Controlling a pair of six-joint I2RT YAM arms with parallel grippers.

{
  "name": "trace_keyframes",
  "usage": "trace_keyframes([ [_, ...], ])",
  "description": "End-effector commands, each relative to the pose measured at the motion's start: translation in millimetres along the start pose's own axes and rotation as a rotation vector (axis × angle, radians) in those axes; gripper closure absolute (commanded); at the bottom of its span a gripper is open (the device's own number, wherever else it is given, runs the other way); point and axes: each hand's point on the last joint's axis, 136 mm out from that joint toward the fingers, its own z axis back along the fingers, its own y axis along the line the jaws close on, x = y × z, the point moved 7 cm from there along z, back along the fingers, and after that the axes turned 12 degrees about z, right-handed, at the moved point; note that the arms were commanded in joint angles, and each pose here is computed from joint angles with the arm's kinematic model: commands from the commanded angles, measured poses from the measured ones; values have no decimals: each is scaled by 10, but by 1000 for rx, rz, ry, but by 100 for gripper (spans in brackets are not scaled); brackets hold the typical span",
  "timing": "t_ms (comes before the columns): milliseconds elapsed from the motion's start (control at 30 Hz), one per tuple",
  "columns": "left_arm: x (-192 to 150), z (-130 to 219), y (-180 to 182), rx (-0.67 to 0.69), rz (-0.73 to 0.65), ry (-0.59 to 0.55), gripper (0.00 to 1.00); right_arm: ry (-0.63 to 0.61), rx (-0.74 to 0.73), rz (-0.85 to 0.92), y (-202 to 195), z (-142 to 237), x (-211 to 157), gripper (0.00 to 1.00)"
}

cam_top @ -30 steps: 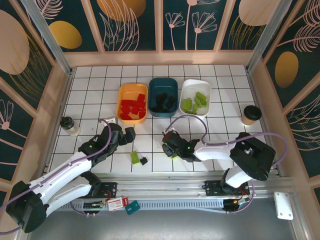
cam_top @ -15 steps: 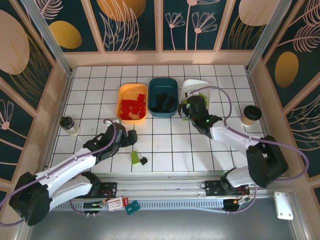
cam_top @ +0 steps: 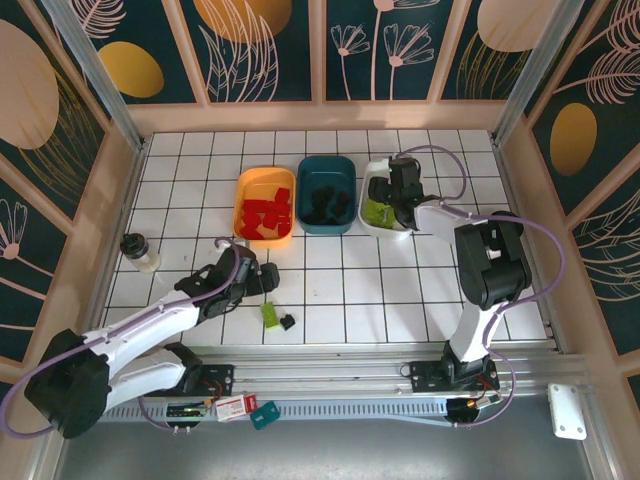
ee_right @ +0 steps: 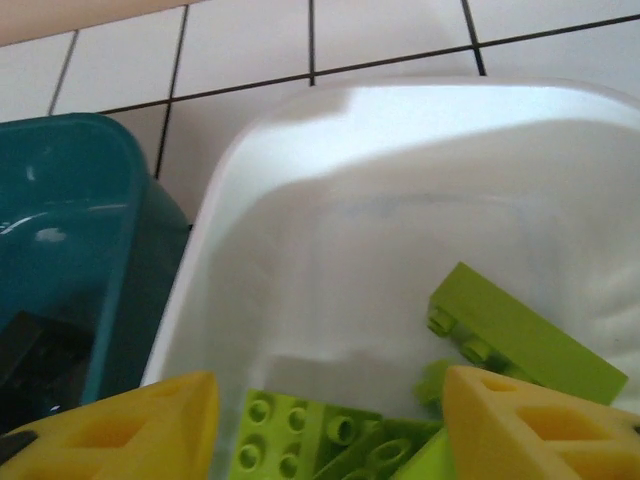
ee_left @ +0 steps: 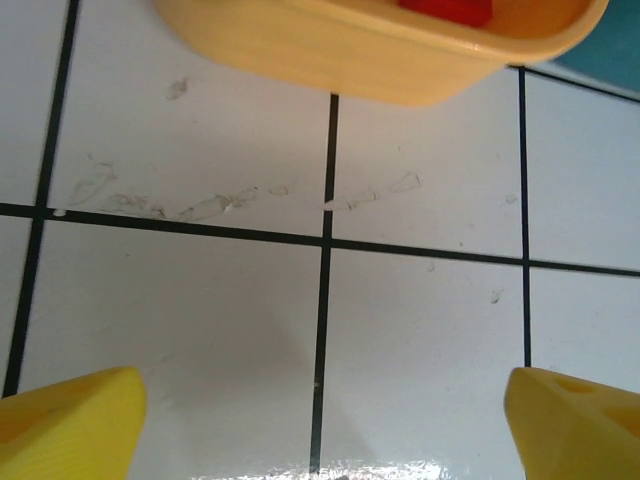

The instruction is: Sort the legos into containers by color

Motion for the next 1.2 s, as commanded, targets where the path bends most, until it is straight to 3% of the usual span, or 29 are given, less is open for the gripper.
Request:
trace_keyframes([
  [0, -149, -103, 32, -8, 0, 68, 11, -76, 68, 16, 195, 219, 126, 37],
  [133, -314, -195, -42, 2, -46, 112, 15, -73, 90, 53, 368, 389, -38, 37],
  [233, -445, -231, -77, 50, -87, 150, 24, -67, 97, 66, 443, 509, -157, 37],
  [367, -617, -228, 150, 156, -99, 214, 26, -87, 110, 60, 472, 704, -243, 37],
  [533, -807, -227, 317, 188, -90, 289, 36, -108, 135, 42, 510, 913, -359, 37],
  [900, -905, -14, 362, 233, -116, 372, 33, -77, 125, 149, 765, 1254, -715, 37],
  [1167, -1008, -63, 340, 284, -144, 412, 41, -70, 133, 177, 854, 1344, -865, 37],
])
